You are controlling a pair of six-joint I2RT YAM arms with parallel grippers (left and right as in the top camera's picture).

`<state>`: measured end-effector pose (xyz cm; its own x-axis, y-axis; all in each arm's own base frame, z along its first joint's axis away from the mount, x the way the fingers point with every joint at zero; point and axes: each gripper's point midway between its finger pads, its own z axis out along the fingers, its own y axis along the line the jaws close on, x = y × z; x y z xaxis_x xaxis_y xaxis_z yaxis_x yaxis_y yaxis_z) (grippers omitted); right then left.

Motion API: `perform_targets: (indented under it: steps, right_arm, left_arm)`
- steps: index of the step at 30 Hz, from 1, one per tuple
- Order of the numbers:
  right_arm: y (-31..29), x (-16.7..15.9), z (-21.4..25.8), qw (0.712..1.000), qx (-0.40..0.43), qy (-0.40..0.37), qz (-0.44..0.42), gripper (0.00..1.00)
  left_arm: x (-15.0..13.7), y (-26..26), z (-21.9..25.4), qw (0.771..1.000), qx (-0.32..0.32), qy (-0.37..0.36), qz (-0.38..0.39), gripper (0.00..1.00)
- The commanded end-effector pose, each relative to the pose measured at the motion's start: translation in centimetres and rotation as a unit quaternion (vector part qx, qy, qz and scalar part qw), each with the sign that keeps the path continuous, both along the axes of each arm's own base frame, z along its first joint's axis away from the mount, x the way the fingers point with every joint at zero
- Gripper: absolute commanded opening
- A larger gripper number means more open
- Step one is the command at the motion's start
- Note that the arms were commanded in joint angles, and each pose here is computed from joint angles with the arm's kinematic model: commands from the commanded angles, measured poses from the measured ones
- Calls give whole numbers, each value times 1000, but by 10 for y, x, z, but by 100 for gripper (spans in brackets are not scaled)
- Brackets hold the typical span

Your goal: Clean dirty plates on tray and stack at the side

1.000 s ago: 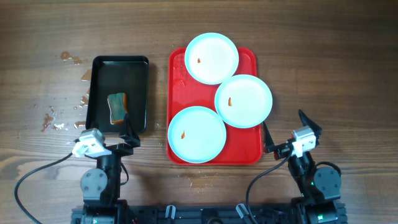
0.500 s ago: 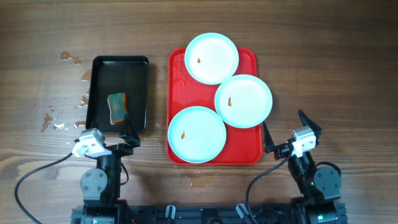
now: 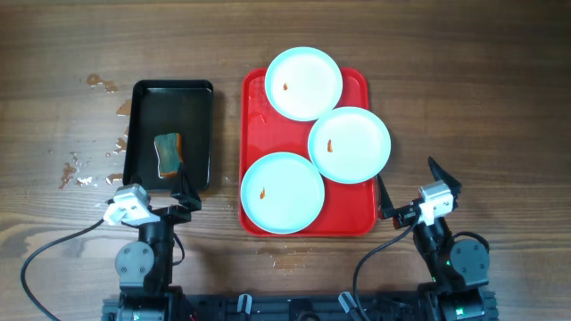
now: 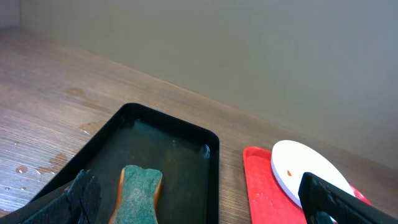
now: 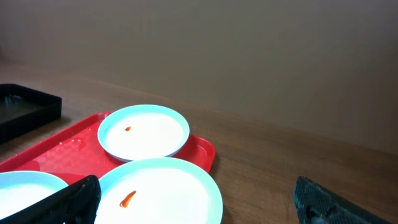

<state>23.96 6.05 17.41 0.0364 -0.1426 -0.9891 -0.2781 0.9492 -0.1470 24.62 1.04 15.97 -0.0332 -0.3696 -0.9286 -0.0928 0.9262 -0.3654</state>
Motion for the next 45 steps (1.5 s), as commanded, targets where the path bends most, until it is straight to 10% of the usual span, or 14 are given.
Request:
perform_targets:
  steps: [1,7,22,27,36,38,43,45]
  right_arm:
    - [-3,1,0,1000,-4,-3,-8,100]
    - [-2,1,2,1000,-2,-5,-7,100]
    - [40,-2,19,944,274,153,102,99]
    - [46,2,90,953,171,227,101,100]
    - [76,44,39,839,150,511,112,99]
    - [76,47,36,837,150,515,110,96]
    - [76,50,38,841,151,508,111,88]
    - [76,50,38,840,152,509,111,87]
  left_arm:
    - [0,0,0,1000,-5,-2,-1,100]
    - [-5,-56,1,986,-15,-3,-164,100]
    - [-21,-66,82,979,-51,-38,-195,100]
    - [2,-64,95,978,-52,92,-180,100]
    - [73,-21,-43,880,-78,468,-24,100]
    - [70,3,-68,860,-72,503,37,75]
    - [81,18,-133,824,-1,566,30,56]
    - [79,17,-164,803,9,596,16,18]
